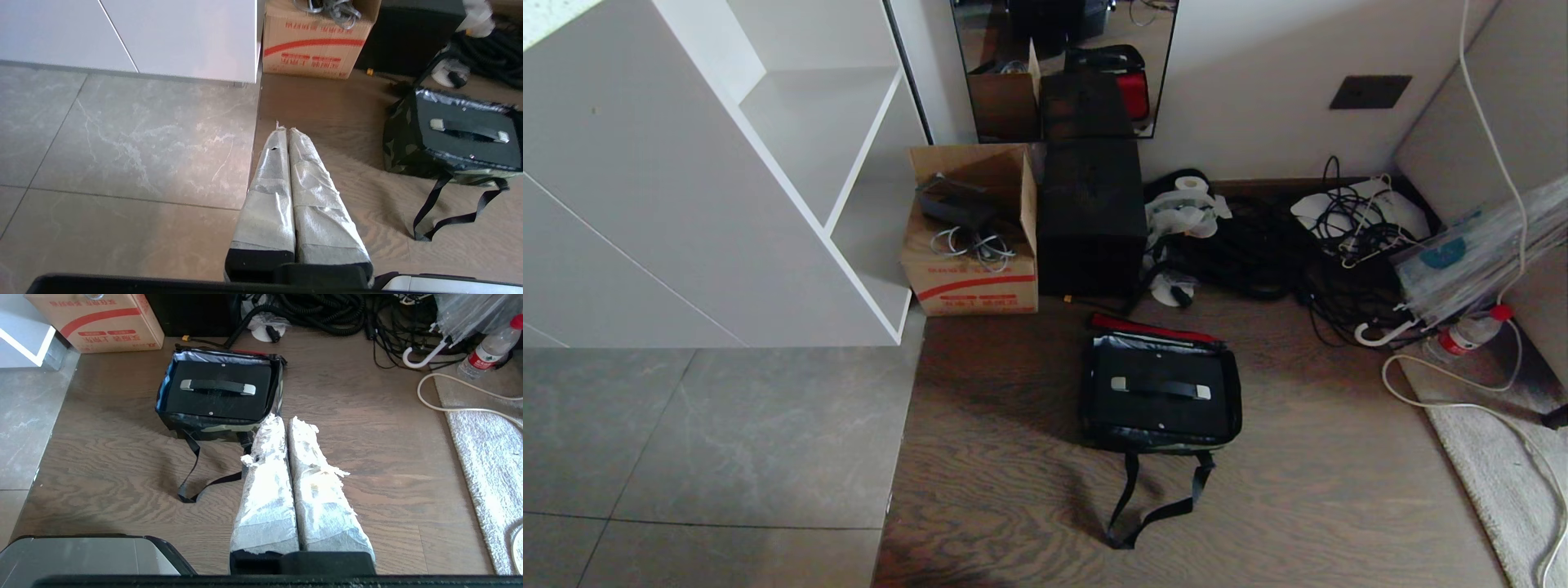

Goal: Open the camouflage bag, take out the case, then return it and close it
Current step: Grip the handle

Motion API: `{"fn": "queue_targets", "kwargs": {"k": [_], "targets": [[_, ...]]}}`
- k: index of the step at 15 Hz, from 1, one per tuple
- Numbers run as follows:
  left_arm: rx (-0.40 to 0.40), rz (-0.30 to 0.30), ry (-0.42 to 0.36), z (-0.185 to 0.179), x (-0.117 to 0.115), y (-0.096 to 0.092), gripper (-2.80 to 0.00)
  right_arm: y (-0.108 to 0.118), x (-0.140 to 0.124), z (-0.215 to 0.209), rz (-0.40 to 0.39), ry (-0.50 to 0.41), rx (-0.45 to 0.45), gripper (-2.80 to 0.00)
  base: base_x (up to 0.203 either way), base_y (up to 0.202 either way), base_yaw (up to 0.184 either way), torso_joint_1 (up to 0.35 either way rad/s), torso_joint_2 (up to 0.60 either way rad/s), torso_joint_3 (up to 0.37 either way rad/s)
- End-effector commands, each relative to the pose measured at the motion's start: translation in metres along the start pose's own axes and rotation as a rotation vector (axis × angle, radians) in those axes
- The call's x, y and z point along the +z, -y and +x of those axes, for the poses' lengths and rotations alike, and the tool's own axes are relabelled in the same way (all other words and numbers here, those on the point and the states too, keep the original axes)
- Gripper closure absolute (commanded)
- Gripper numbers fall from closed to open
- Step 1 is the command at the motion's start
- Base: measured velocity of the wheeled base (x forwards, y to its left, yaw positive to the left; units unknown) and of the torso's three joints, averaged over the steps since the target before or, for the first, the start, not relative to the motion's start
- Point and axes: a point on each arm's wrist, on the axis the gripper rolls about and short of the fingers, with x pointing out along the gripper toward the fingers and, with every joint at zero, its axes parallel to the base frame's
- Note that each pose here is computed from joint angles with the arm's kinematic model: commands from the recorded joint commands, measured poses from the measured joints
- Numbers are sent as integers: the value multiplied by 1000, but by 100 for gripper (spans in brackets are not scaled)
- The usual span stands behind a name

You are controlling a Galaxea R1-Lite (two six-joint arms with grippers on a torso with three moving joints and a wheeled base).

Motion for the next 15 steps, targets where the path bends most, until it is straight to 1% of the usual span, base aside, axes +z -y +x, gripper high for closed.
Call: {"fn": "queue_targets", "kwargs": {"k": [1,5,7,10,11,12,13,14,15], "targets": [[1,0,-11,1,-3,0,0,0,0,0,0,-1,0,0,0,0,0,9,-2,85],[1,0,-10,1,-3,0,0,0,0,0,-5,-1,0,0,0,0,0,1,1,21],[1,0,-10,1,-3,0,0,0,0,0,-50,-2,5,0,0,0,0,0,0,0],[1,0,-11,1,-3,0,0,0,2,-2,-37,-24,1,0,0,0,0,0,0,0],[1,0,-10,1,-3,0,0,0,12,-5,-31,-15,-1,0,0,0,0,0,0,0],[1,0,-11,1,-3,0,0,0,27,-7,-12,-32,-2,0,0,0,0,0,0,0],[1,0,-10,1,-3,0,0,-1,44,-5,25,-82,0,0,0,0,0,0,0,0],[1,0,-11,1,-3,0,0,-1,61,2,59,-155,4,0,0,0,0,0,0,0],[1,0,-10,1,-3,0,0,-1,75,16,87,-251,11,0,0,0,0,0,0,0]]}}
